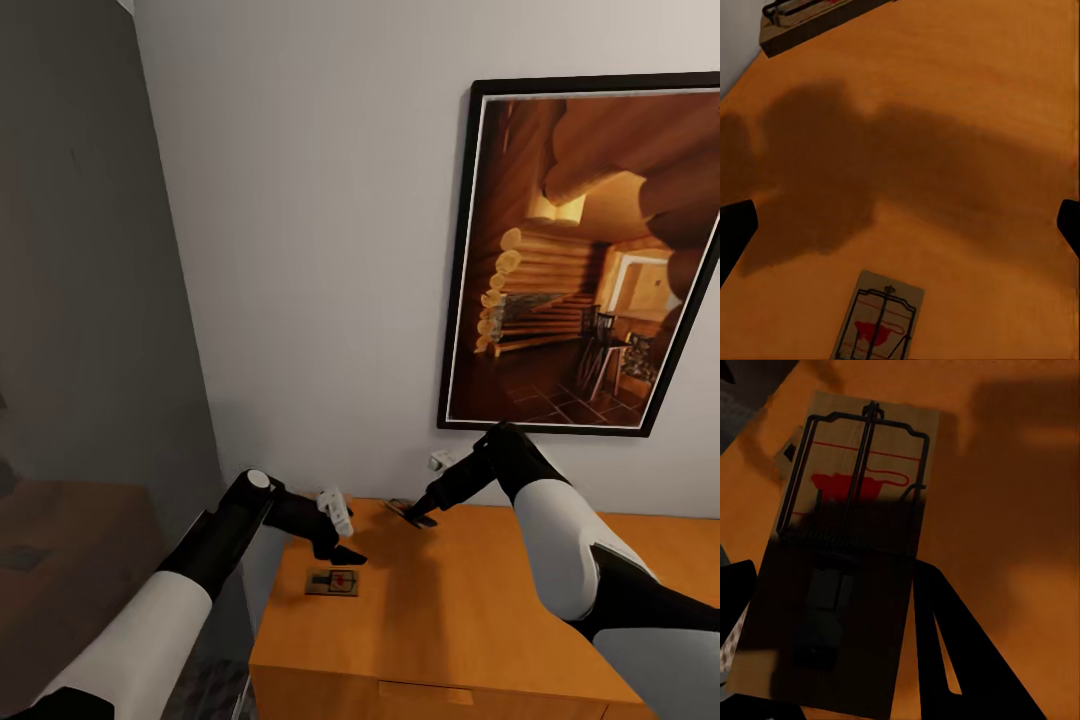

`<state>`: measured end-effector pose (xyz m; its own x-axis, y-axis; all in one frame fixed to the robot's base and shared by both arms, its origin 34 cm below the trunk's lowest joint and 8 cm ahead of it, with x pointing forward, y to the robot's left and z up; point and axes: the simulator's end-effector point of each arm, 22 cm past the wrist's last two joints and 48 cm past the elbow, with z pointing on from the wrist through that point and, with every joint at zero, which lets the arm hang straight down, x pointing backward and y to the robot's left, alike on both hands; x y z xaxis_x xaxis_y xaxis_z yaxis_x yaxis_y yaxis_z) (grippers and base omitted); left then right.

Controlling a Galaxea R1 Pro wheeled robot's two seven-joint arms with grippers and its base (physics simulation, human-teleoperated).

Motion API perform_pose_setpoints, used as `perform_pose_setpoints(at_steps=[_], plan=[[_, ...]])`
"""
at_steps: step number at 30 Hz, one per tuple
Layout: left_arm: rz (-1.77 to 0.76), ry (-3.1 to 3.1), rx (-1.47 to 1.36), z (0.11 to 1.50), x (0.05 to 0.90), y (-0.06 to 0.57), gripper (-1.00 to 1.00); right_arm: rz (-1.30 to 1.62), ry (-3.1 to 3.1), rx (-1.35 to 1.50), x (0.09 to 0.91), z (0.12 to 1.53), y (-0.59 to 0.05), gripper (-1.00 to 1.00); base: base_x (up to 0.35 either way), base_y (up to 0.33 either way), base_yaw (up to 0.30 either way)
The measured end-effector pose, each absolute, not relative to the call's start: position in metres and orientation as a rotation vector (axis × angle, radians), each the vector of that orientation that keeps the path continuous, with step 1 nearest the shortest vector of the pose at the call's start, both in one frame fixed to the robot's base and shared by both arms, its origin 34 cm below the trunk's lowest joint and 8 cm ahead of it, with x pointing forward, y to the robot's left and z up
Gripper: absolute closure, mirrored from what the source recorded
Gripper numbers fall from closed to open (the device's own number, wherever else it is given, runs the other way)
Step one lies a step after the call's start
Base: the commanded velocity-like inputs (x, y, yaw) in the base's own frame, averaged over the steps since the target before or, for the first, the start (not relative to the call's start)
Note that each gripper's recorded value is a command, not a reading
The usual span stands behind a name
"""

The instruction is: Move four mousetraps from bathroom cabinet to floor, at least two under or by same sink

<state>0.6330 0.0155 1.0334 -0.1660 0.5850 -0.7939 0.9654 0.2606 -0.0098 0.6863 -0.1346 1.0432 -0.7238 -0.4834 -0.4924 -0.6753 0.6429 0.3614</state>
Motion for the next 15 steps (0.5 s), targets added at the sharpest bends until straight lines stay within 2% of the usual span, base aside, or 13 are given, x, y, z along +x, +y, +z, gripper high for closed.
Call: perform_pose_setpoints(at_steps=[15], plan=[[-0.822, 1.957, 1.394, 1.005, 0.606, 0.018, -1.0, 0.768, 2.497, -0.953, 0.685, 1.044, -0.117, 1.0, 0.0, 0.0, 0.0]])
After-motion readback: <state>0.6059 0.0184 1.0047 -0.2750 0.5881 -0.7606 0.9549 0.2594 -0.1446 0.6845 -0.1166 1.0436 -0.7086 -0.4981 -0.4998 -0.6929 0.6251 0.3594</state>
